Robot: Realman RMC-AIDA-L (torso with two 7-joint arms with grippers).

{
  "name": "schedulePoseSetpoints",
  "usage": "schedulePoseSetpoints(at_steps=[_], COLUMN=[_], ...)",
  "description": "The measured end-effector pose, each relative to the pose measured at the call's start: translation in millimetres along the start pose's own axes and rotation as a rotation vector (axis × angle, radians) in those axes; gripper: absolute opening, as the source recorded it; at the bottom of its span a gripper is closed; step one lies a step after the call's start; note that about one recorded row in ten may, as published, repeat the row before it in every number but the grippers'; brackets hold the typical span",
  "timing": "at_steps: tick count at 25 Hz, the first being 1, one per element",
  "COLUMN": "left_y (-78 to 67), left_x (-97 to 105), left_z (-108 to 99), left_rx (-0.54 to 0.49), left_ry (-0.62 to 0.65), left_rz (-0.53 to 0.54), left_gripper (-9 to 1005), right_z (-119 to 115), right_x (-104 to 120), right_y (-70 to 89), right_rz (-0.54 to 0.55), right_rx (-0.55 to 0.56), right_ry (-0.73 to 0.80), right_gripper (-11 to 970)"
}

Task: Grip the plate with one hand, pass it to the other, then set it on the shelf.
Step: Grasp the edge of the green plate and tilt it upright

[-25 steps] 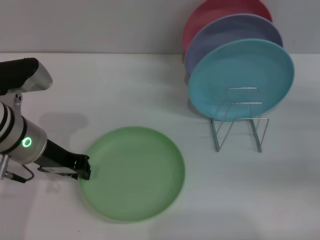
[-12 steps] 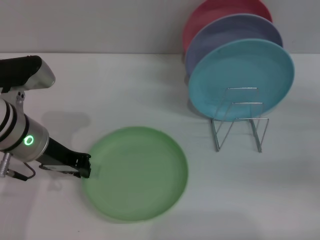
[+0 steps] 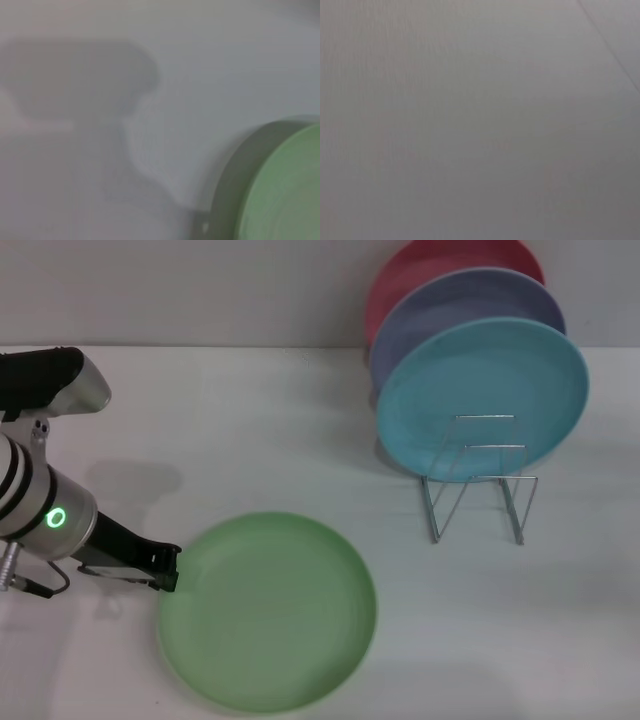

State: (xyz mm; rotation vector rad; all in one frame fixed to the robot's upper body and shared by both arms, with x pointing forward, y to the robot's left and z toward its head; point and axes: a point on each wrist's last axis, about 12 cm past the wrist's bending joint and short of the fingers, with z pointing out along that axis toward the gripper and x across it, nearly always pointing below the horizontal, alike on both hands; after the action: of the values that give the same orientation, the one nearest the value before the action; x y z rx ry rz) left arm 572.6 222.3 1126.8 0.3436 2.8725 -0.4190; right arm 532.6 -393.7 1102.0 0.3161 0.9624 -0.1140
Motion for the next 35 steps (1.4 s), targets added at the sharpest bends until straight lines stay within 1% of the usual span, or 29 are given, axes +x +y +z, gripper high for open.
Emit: schedulePoseSetpoints(at_steps=[6,11,12,16,17,18,19,20,22,23,24,26,27,28,29,30,32,33,34,35], left_y=[2.1,6.7,9.5,14.0,18.7,18.7,23.2,23.2,30.9,30.9,35.5,38.3,42.7,42.7,46.1,46.1,51.3,51.3,54.9,55.9], left_x=[-2.3,-8.8,-12.5,-17.4,-21.2,-21.2,-23.1,-23.1,-25.2,-25.2,-26.5,-26.7,-27.2,-27.2,-26.8,-26.8,-25.7,-25.7,-24.3,-23.5], left_z=[-2.6,-7.1,-8.9,-10.8,-13.8,-13.8,-16.6,-16.6,-19.8,-19.8,-21.0,-21.5,-22.3,-22.3,-22.2,-22.2,-20.4,-20.4,-18.3,-16.8], left_rx=[0.005,0.004,0.0,-0.005,-0.004,-0.004,0.006,0.006,0.027,0.027,0.027,0.024,0.024,0.024,0.031,0.031,0.043,0.043,0.044,0.043], left_ry=[-0.026,-0.097,-0.132,-0.181,-0.224,-0.224,-0.262,-0.262,-0.338,-0.338,-0.385,-0.409,-0.462,-0.462,-0.509,-0.509,-0.603,-0.603,-0.688,-0.73], left_rz=[0.007,0.011,0.011,0.009,0.007,0.007,0.003,0.003,-0.006,-0.006,-0.01,-0.013,-0.018,-0.018,-0.02,-0.02,-0.022,-0.022,-0.019,-0.015], left_gripper=[27,29,29,31,31,32,32,33,33,34,34,35,36,36,36,37,38,38,38,39], right_z=[-0.5,-1.3,-1.8,-2.3,-3.0,-3.0,-3.5,-3.5,-4.2,-4.2,-5.6,-6.4,-7.3,-7.3,-7.5,-7.8,-8.9,-8.9,-9.4,-9.4], right_x=[0.3,0.4,0.6,1.4,1.7,1.7,2.0,2.0,2.8,2.8,3.4,3.8,4.4,4.4,4.7,5.1,6.2,6.2,7.2,7.2], right_y=[0.5,0.2,0.3,0.1,-0.2,-0.2,-0.4,-0.4,-0.6,-0.6,-0.5,-0.1,0.6,0.6,0.9,1.1,0.9,0.9,0.7,0.7], right_rz=[0.003,0.004,0.006,0.007,0.007,0.007,0.007,0.007,0.007,0.007,0.007,0.007,0.006,0.006,0.007,0.004,-0.004,-0.004,-0.005,-0.005], right_rx=[0.0,0.002,0.003,0.006,0.007,0.007,0.009,0.009,0.012,0.012,0.014,0.013,0.01,0.01,0.009,0.009,0.009,0.009,0.009,0.009], right_ry=[0.001,0.002,0.003,0.009,0.013,0.013,0.015,0.015,0.022,0.022,0.026,0.029,0.033,0.033,0.035,0.038,0.049,0.049,0.058,0.058], right_gripper=[740,741,741,740,740,740,740,740,741,741,741,741,741,741,741,741,741,740,740,740])
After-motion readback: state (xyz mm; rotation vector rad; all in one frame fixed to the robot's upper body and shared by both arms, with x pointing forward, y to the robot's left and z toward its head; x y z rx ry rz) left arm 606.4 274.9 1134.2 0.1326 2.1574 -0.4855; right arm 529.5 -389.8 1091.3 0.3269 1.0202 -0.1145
